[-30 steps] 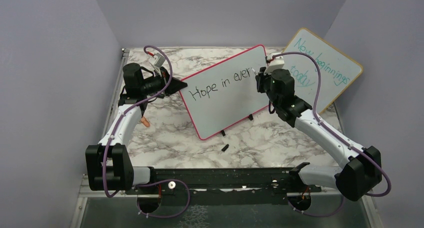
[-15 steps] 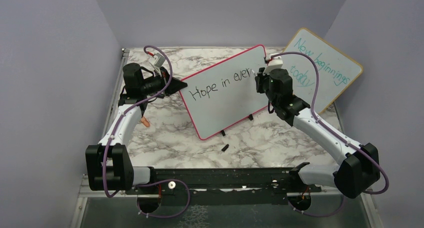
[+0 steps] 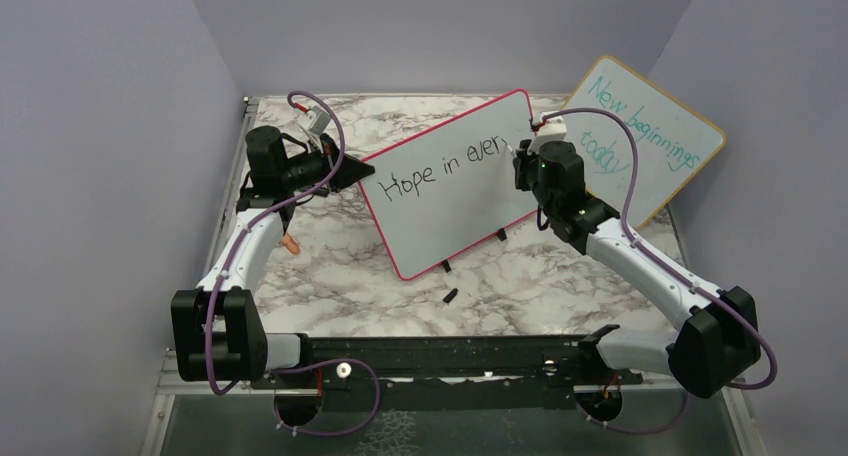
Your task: Write a sentence on the whiteboard
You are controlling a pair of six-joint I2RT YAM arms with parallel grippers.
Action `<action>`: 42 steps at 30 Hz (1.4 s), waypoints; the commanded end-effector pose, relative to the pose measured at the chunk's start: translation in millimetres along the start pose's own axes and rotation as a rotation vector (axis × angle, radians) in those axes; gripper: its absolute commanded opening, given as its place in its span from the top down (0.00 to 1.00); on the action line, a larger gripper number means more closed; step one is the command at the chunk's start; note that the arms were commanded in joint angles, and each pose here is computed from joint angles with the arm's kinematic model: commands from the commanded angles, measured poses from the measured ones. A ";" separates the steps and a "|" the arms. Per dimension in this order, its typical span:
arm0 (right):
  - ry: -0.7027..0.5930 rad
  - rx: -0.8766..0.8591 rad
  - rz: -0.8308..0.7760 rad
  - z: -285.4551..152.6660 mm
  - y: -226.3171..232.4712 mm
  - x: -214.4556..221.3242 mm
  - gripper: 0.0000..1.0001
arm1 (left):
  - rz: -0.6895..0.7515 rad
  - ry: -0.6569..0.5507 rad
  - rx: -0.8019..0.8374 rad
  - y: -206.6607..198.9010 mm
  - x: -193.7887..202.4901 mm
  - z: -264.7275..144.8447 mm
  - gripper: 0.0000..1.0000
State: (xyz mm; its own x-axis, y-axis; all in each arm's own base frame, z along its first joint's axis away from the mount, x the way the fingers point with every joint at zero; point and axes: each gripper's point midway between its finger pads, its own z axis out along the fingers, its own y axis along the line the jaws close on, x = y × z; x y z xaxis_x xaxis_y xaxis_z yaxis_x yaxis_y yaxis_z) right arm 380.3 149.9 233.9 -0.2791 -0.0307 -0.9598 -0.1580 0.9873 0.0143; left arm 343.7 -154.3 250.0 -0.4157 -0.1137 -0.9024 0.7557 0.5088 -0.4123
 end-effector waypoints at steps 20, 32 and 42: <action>-0.078 0.045 0.025 -1.4 -13.5 -32.1 0.99 | 0.015 0.091 -0.070 23.9 40.3 1.9 1.00; -0.089 0.033 0.032 5.2 -11.1 -36.7 0.99 | 0.015 0.091 -0.071 24.2 40.3 2.0 1.00; -0.039 -0.011 0.028 6.8 -4.2 -23.0 0.99 | 0.015 0.091 -0.071 24.2 40.1 2.0 1.00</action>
State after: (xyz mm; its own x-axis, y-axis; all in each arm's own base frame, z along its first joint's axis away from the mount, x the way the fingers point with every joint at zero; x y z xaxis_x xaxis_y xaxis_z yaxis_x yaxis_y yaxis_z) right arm 391.2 140.4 245.4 -0.2552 -0.0106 -0.9668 -0.1268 0.9917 0.0226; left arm 343.6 -154.4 250.3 -0.4155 -0.1133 -0.9025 0.7563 0.5082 -0.4120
